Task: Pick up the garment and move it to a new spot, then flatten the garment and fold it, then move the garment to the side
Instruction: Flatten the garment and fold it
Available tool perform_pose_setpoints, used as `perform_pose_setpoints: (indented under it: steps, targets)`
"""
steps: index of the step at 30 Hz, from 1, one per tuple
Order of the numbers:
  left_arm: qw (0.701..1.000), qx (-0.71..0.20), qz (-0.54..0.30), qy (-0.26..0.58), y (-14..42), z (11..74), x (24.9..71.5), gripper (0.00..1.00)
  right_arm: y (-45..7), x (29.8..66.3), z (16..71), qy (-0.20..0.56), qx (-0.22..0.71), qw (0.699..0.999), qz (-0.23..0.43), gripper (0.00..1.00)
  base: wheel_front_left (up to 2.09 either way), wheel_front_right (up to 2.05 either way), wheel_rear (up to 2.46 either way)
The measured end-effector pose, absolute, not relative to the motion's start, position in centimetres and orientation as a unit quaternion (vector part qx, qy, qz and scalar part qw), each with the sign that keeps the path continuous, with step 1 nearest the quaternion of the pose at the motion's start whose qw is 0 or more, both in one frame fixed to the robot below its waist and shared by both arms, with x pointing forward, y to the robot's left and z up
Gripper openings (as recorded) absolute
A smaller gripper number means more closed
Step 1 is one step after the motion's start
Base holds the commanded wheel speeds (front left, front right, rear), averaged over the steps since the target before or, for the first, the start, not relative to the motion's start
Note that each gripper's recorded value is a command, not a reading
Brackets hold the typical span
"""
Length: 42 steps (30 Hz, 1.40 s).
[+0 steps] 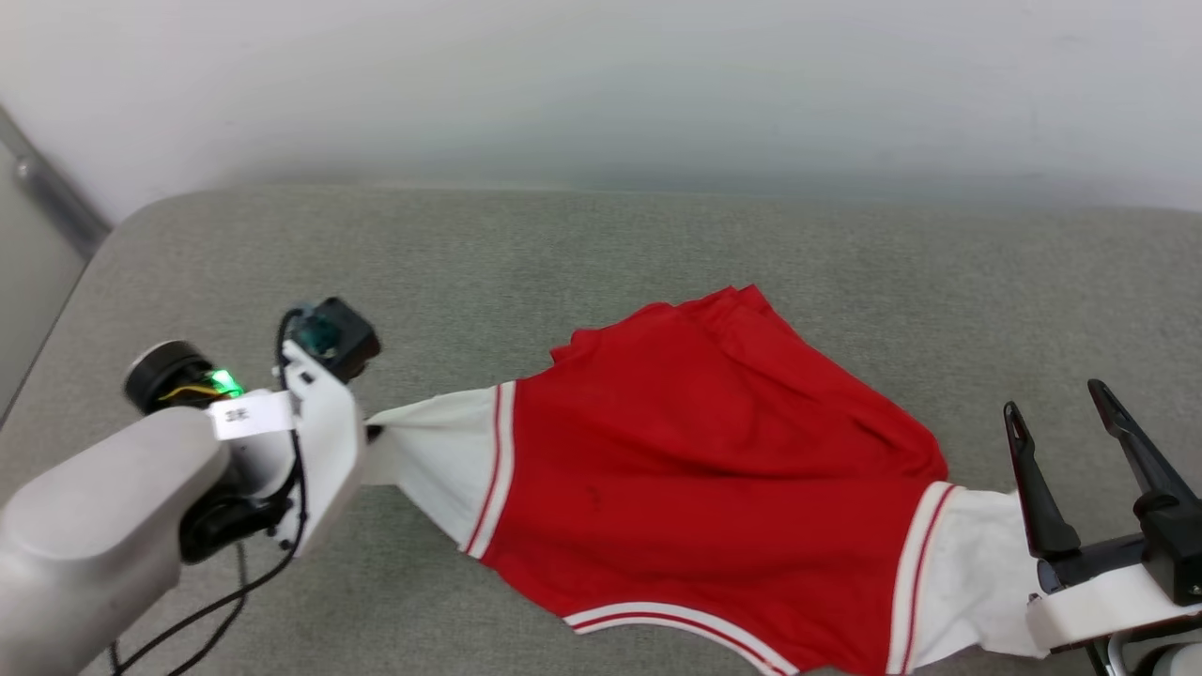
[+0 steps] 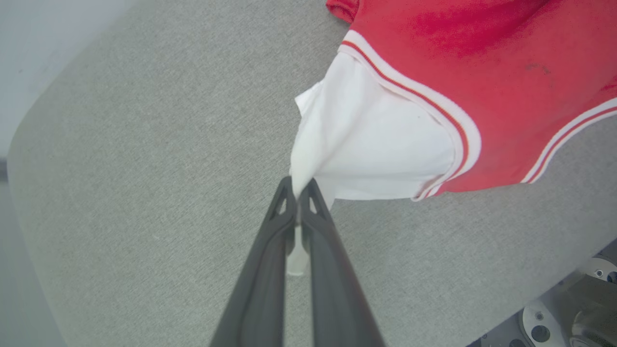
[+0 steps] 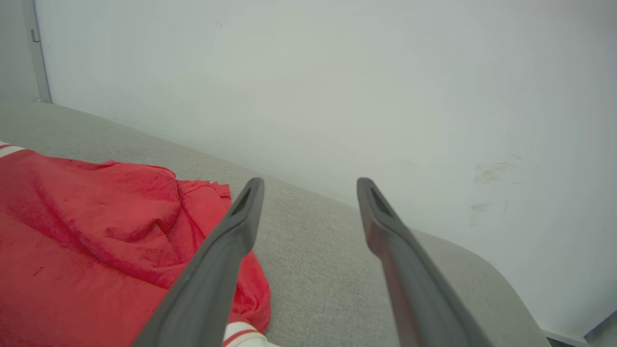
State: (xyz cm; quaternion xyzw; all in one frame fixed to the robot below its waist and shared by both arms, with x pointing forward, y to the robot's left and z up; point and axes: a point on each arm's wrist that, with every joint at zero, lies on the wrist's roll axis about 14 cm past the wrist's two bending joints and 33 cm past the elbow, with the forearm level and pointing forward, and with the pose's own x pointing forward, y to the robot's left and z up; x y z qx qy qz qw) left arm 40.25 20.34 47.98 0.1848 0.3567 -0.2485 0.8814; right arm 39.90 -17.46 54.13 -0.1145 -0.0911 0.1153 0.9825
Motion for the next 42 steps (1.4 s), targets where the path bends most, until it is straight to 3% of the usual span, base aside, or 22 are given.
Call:
perform_pose_setpoints:
  steps: [6,21,22,23,33,42]
  targets:
    - [0.884,0.180,-0.191,0.386,24.4,46.5,40.2,0.00,-16.6,40.6,53.3,-0.082,-0.113,0.982,0.130,1.00,0.00,0.00,0.00]
    - [0.867,0.175,-0.167,0.436,24.4,37.0,45.5,0.00,-20.7,41.9,50.3,-0.033,-0.133,0.987,0.087,1.00,0.00,0.00,0.00]
    - [0.867,0.174,-0.168,0.436,24.2,36.8,45.7,0.42,-20.9,41.8,50.3,-0.031,-0.134,0.987,0.084,1.00,0.00,0.00,0.00]
    - [0.868,0.175,-0.170,0.432,24.1,36.8,45.8,1.00,-20.9,41.7,50.3,-0.032,-0.133,0.987,0.083,1.00,0.00,0.00,0.00]
    - [0.899,0.184,-0.136,0.373,26.7,43.6,48.8,1.00,-20.1,42.0,51.9,-0.058,-0.127,0.986,0.087,1.00,0.00,0.00,0.00]
    - [0.861,0.166,-0.129,0.464,28.1,44.2,47.3,1.00,-19.6,42.3,51.8,-0.058,-0.125,0.986,0.095,1.00,0.00,0.00,0.00]
